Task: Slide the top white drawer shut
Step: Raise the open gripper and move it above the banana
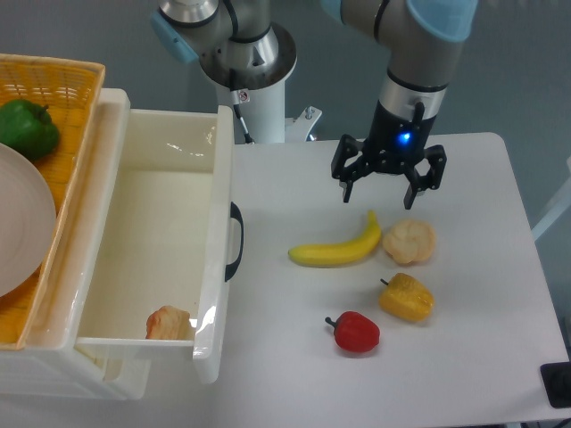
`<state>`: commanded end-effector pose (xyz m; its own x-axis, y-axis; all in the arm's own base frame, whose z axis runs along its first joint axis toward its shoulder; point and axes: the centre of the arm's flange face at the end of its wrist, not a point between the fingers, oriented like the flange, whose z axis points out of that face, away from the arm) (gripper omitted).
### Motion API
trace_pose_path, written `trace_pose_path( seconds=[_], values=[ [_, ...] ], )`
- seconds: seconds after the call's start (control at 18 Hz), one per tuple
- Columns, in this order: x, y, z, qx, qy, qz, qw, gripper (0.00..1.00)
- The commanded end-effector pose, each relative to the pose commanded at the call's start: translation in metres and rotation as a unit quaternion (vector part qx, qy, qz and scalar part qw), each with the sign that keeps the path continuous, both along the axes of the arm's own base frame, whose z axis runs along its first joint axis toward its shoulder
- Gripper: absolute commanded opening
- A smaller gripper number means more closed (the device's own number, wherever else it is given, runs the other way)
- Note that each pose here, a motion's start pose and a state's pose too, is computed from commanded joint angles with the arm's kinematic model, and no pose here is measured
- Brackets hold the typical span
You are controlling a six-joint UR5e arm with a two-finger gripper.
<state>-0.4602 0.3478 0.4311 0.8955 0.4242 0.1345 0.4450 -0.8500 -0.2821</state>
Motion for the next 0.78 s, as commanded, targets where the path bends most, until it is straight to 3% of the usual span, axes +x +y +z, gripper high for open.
trace_pose_path(
  seconds=[0.33, 0.56, 0.78],
  values=[
    [0.003, 0.004, 0.004, 0.004, -0.006, 0.028, 0.9996, 1.0],
    [0.008, 0.01, -0.001, -0.001, -0.009, 0.025, 0.9997, 1.0],
    [0.018, 0.017, -0.015, -0.082, 0.004, 0.056, 0.9951, 1.0]
  ],
)
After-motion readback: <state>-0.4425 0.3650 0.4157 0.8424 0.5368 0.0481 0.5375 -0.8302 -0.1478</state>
